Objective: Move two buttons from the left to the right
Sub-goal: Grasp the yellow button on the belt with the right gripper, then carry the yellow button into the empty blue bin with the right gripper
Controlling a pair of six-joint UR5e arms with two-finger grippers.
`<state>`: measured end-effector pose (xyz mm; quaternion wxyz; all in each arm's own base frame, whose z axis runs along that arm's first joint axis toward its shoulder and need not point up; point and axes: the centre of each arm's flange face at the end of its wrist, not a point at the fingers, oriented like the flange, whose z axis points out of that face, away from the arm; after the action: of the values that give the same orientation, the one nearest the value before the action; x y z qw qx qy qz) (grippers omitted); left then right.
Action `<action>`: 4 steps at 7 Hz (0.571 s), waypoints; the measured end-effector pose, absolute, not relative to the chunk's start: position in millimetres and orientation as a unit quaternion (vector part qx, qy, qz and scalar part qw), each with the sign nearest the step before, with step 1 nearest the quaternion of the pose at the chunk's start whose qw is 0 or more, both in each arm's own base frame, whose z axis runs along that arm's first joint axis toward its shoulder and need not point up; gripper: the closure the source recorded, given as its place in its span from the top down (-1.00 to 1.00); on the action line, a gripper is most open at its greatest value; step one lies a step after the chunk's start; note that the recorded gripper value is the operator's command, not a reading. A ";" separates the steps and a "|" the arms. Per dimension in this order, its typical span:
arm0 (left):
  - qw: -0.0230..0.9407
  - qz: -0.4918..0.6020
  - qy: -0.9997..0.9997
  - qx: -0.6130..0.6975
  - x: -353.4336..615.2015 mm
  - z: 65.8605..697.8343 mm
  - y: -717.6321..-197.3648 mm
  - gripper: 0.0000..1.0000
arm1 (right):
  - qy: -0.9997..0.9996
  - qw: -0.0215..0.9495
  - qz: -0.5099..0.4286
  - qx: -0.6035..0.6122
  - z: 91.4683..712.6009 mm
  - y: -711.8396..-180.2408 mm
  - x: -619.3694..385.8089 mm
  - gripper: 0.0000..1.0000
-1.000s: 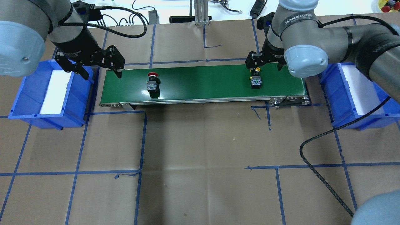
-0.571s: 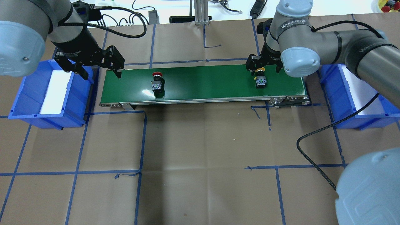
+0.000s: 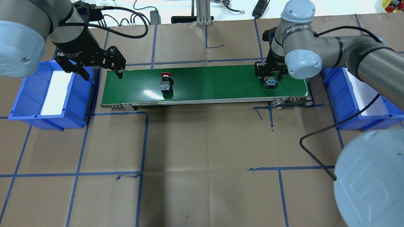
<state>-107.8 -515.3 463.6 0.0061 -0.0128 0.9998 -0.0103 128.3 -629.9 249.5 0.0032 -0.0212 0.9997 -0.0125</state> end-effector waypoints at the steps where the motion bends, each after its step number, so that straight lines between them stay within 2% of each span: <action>1: 0.006 -0.011 1.000 -0.013 -107.9 463.6 -515.3 1.00 | 1.000 0.002 -0.014 -0.018 254.3 -631.3 121.4 -0.92; 4: 0.004 -0.011 1.000 -0.013 -108.2 463.7 -515.4 1.00 | 0.999 0.004 -0.028 0.018 321.3 -635.0 71.3 -0.90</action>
<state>-108.2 -515.4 463.7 0.0043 -0.0128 0.9999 -0.0109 71.3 -635.0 321.3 0.0037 0.0182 0.9994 -0.0281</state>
